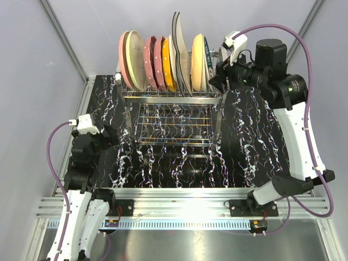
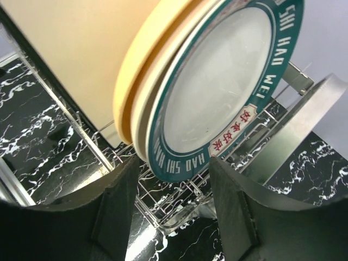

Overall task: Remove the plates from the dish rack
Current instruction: Grab a plate with the right arm

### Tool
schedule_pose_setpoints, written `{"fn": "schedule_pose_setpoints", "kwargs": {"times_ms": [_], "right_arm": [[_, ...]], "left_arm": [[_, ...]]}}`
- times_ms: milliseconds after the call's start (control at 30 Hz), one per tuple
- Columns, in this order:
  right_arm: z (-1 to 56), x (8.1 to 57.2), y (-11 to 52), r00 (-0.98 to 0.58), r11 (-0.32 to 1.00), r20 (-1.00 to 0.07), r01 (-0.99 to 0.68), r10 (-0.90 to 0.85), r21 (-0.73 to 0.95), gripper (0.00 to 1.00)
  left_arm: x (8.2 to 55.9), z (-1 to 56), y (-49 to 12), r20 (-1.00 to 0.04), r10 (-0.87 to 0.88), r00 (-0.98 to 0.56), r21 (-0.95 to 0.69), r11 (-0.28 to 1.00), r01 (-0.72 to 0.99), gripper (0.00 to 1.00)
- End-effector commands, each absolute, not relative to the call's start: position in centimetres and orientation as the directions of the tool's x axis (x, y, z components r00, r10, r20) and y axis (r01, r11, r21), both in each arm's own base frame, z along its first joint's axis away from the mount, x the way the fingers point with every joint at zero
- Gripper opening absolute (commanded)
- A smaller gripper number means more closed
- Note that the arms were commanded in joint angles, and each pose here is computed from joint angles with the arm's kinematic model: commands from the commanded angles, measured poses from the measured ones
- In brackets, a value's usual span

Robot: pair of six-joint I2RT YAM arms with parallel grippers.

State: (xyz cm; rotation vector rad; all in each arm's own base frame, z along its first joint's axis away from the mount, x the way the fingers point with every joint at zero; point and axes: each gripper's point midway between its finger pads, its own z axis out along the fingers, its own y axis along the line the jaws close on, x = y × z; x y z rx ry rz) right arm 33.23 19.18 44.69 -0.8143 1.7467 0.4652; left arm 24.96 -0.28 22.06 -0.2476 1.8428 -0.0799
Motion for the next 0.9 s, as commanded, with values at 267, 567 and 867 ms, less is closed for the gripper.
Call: {"fn": "schedule_pose_setpoints", "kwargs": {"times_ms": [267,567,867], "right_arm": [[46.0,33.5,19.4,-0.137,0.699,-0.953,-0.709,-0.269,-0.096,0.52],[45.0,33.6,20.4,-0.167,0.675,-0.951,-0.735,-0.261,-0.056,0.50],[44.7,33.9,20.9,-0.174,0.668,-0.947,-0.742,-0.269,-0.053,0.49]], "left_arm": [[25.3,24.5,-0.8,-0.954,-0.212,-0.210,-0.197,0.976,-0.092,0.99],[25.3,24.6,-0.8,-0.955,-0.211,-0.206,-0.196,0.976,-0.091,0.99],[25.3,24.5,-0.7,-0.955,-0.211,-0.207,-0.196,0.976,-0.093,0.99]]}}
